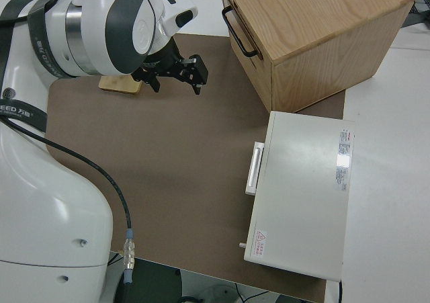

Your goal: Pick gray plate from table and place it on lower plate rack with left arm

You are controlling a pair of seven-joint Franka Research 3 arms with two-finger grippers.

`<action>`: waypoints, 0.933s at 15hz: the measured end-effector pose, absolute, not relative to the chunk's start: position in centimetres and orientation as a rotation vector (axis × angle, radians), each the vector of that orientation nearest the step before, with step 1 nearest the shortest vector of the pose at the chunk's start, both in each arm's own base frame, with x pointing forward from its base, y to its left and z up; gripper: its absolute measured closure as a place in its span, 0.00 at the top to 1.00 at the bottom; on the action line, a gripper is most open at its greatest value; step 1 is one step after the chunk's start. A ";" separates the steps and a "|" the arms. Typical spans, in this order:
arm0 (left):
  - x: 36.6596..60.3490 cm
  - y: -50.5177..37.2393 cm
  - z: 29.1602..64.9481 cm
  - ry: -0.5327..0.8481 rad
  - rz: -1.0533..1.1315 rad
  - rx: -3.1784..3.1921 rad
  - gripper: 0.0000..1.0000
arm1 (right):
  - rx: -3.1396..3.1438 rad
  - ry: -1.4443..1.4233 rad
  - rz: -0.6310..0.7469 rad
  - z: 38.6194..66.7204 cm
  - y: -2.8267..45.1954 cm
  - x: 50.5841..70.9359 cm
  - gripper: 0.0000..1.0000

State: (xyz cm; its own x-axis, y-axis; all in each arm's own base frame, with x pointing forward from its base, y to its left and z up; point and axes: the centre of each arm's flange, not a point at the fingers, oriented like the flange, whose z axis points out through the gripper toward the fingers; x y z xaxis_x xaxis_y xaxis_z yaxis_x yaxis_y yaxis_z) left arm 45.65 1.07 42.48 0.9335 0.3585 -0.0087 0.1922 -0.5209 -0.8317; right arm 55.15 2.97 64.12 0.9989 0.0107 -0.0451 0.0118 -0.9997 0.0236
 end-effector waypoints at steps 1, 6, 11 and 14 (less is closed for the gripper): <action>45.7 1.1 42.3 -0.388 0.221 -2.133 0.02 | 3.117 0.018 -0.070 64.1 3.0 55.1 0.99; 45.8 1.2 40.6 -0.406 0.223 -2.126 0.02 | 3.117 0.018 -0.070 64.1 3.0 55.1 0.99; 45.8 1.3 40.1 -0.406 0.223 -2.116 0.06 | 3.117 0.018 -0.070 64.1 3.0 55.1 0.99; 45.8 1.4 40.1 -0.399 0.217 -2.108 0.32 | 3.117 0.018 -0.070 64.1 3.0 55.1 0.99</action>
